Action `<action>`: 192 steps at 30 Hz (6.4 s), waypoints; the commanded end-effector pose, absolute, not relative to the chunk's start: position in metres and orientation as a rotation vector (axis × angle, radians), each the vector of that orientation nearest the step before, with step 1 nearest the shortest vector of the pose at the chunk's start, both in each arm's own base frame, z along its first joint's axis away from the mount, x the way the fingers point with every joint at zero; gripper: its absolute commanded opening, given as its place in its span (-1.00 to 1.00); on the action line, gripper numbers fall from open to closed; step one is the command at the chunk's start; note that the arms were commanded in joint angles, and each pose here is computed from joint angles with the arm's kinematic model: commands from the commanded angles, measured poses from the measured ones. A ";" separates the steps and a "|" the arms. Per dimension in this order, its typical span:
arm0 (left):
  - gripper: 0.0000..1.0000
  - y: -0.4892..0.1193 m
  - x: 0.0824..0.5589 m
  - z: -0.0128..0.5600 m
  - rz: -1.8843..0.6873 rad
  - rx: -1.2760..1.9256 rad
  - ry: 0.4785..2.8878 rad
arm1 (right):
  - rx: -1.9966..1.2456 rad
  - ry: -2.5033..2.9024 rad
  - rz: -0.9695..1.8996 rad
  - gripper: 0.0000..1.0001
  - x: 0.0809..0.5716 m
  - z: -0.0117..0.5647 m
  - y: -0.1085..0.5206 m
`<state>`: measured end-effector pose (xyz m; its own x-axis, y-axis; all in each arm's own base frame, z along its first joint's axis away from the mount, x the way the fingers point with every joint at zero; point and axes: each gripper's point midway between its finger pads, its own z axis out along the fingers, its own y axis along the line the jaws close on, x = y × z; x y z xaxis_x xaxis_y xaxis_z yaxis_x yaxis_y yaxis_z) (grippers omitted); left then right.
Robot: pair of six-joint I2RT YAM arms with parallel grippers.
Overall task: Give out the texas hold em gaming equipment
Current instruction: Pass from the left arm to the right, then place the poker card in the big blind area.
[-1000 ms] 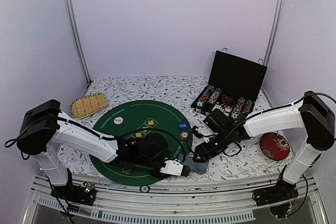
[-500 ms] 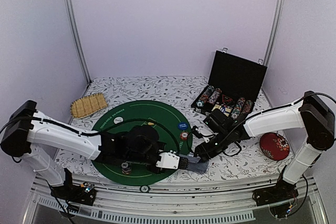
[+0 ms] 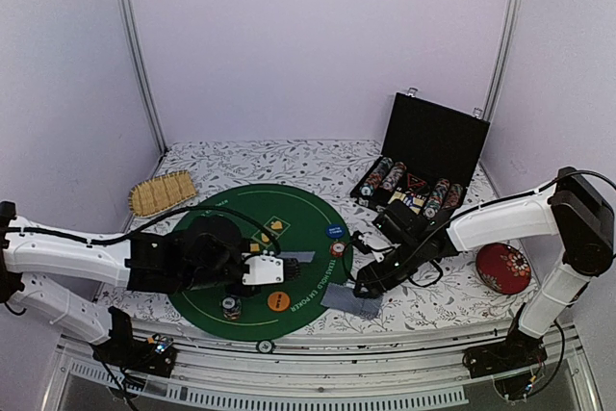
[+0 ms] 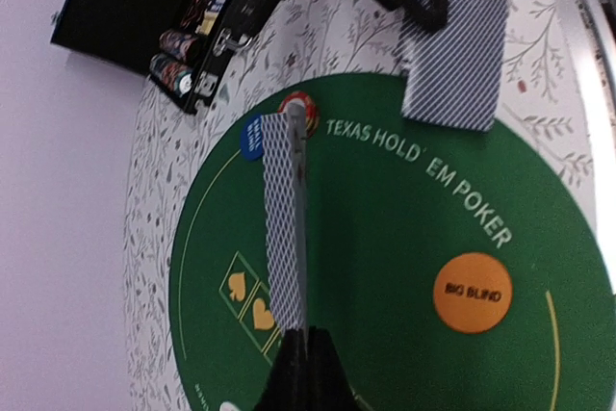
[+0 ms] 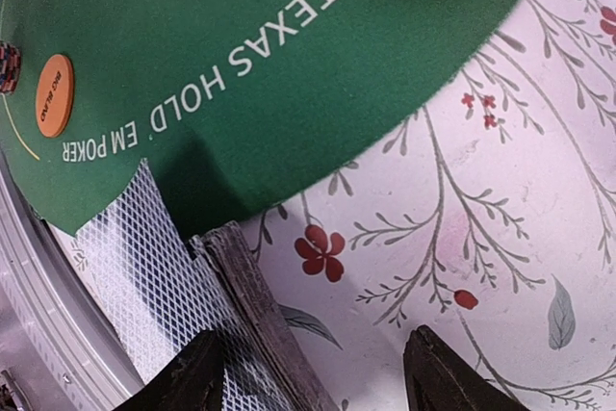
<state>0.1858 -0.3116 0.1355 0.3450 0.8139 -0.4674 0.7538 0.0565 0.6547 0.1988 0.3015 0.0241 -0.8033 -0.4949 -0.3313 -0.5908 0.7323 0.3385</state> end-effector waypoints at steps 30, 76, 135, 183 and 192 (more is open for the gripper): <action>-1.00 -0.289 0.231 0.164 0.557 1.668 1.089 | -0.850 2.253 0.898 0.59 0.261 0.225 0.360; -0.91 -0.294 0.224 0.170 0.650 1.551 0.923 | -1.068 2.274 1.196 -0.96 0.258 0.191 0.448; 0.88 -0.148 0.292 0.308 -0.028 0.335 1.642 | 0.095 2.415 1.171 -0.96 0.182 0.128 0.498; 0.88 -0.164 0.287 0.301 -0.106 0.417 1.636 | 0.304 2.567 1.046 -0.06 0.128 0.064 0.494; 0.89 -0.169 0.286 0.299 -0.122 0.442 1.641 | -0.234 2.432 0.897 0.77 0.132 0.144 0.496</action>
